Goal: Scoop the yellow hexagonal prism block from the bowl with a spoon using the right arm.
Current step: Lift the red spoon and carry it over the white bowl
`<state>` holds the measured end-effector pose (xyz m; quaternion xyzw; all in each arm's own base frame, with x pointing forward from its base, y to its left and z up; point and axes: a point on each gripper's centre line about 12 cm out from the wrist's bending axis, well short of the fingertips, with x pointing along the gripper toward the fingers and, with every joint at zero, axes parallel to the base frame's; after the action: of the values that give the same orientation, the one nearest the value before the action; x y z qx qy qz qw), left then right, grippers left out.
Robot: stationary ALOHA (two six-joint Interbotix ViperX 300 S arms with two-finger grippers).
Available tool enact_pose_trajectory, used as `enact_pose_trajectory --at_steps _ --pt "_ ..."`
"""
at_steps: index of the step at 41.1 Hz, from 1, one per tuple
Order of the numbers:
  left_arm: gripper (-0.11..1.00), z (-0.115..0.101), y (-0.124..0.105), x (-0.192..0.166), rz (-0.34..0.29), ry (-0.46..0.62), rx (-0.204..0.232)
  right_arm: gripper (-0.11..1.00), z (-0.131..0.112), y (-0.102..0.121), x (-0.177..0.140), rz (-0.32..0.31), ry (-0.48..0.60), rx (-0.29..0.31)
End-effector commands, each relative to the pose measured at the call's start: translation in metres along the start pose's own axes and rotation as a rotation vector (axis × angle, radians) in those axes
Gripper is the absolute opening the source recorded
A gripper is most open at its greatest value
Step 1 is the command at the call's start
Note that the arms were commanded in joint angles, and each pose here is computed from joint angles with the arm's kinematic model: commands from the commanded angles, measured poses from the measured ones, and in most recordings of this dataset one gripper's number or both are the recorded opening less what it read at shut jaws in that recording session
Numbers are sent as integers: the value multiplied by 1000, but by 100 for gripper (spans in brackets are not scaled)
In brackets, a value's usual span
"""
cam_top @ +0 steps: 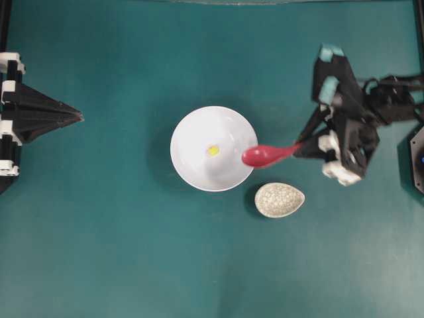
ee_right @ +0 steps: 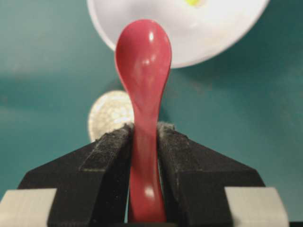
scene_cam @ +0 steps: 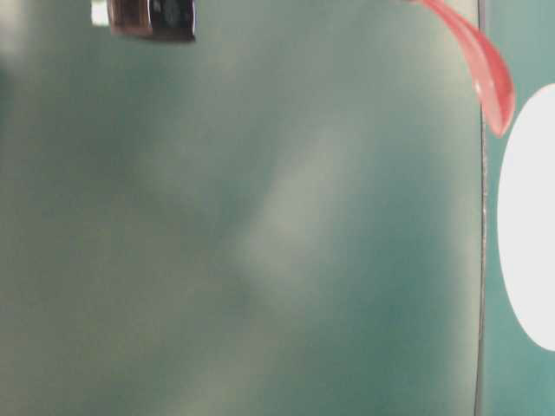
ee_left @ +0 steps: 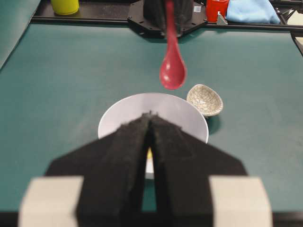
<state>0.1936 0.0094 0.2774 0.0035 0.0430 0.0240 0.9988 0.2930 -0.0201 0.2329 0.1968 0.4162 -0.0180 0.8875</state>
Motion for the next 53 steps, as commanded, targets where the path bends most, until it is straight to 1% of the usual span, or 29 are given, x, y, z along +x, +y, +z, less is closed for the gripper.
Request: enact_pose_trajectory --at_steps 1,6,12,19,26,37,53 --pt "0 8 0 2 -2 -18 3 24 18 2 -5 1 17 6" --pt "0 8 0 2 -2 -18 5 24 28 1 6 -16 98 6" --pt "0 8 0 2 -2 -17 3 24 40 1 20 -31 185 37" --pt "0 8 0 2 -2 -18 3 24 53 0 31 -53 244 48" --pt "0 8 0 2 -2 -18 3 24 59 -2 39 -61 257 50" --pt "0 8 0 2 0 -18 5 24 56 -7 57 -70 298 64" --pt "0 8 0 2 -2 -17 3 23 56 -13 75 -82 289 71"
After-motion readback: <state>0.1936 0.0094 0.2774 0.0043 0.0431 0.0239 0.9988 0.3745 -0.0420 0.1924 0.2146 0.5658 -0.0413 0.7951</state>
